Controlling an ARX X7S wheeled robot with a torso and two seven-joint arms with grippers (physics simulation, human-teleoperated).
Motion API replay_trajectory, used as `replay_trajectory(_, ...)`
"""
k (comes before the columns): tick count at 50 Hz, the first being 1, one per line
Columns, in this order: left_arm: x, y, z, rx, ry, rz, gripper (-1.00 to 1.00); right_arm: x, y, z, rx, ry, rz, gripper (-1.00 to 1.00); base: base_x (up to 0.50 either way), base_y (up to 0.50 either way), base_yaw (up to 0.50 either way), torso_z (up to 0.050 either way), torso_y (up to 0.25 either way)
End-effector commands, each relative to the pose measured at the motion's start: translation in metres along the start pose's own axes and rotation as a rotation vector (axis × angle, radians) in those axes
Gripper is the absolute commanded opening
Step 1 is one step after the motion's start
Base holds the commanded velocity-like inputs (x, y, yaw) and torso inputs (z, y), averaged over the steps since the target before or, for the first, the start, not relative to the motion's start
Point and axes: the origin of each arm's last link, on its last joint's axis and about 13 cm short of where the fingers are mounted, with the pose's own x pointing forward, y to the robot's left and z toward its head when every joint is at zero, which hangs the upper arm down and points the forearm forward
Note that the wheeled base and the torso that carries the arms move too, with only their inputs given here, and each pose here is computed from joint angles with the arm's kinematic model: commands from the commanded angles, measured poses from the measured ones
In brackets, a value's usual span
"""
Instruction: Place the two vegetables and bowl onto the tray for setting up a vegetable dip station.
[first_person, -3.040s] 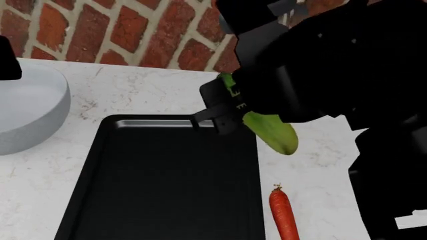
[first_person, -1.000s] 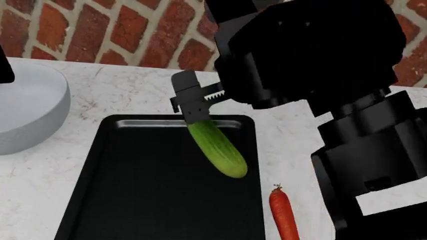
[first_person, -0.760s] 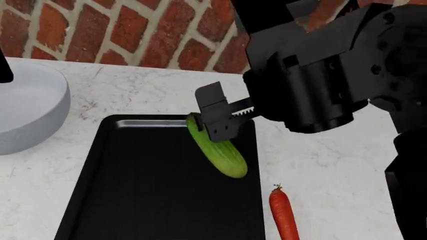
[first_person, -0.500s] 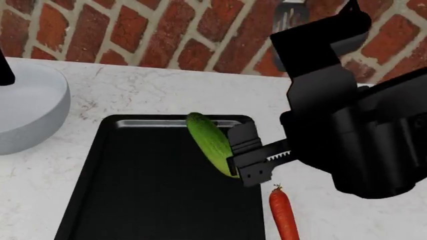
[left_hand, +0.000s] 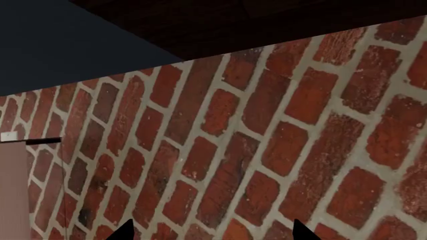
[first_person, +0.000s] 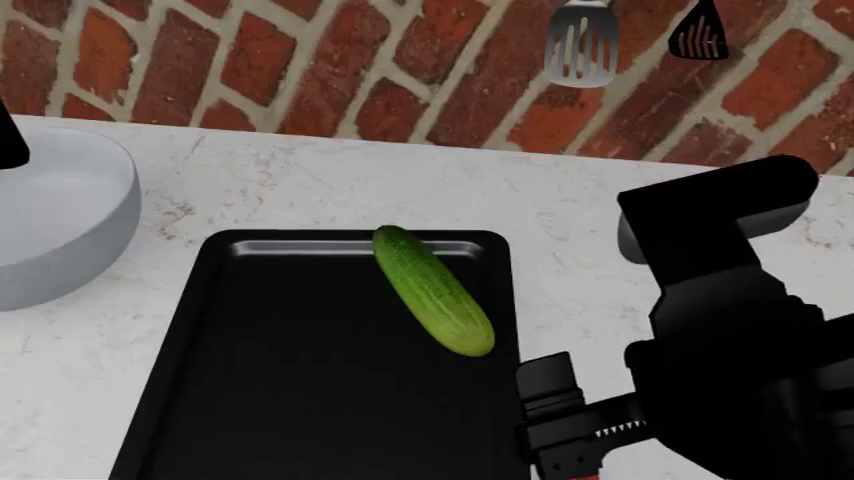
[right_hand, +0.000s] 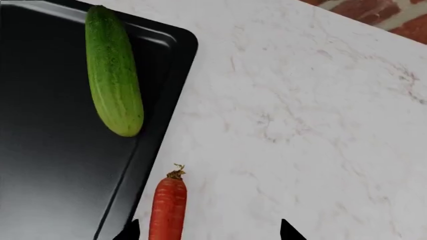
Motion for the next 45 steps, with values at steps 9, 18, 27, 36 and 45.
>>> replay_trajectory(9, -0.002, -0.003, -0.006, 0.011, 0.022, -0.013, 1.00, 0.014, 0.001, -0.011, -0.002, 0.020, 0.008, 1.00, 0.00, 0.00, 0.00, -0.001, 0.000)
replay_trajectory(18, -0.002, -0.003, -0.006, 0.010, 0.021, -0.013, 1.00, 0.020, 0.001, -0.016, 0.004, 0.028, 0.017, 1.00, 0.00, 0.00, 0.00, -0.001, 0.000)
replay_trajectory(27, -0.002, -0.004, -0.007, 0.013, 0.024, -0.015, 1.00, 0.025, 0.002, -0.019, 0.005, 0.038, 0.024, 1.00, 0.00, 0.00, 0.00, -0.002, 0.000)
replay_trajectory(36, -0.002, -0.003, -0.007, 0.013, 0.026, -0.014, 1.00, 0.031, 0.003, -0.024, 0.003, 0.049, 0.035, 1.00, 0.00, 0.00, 0.00, -0.002, 0.000)
replay_trajectory(45, -0.002, -0.004, -0.008, 0.015, 0.027, -0.017, 1.00, 0.039, 0.002, -0.032, 0.011, 0.073, 0.038, 1.00, 0.00, 0.00, 0.00, -0.003, 0.000)
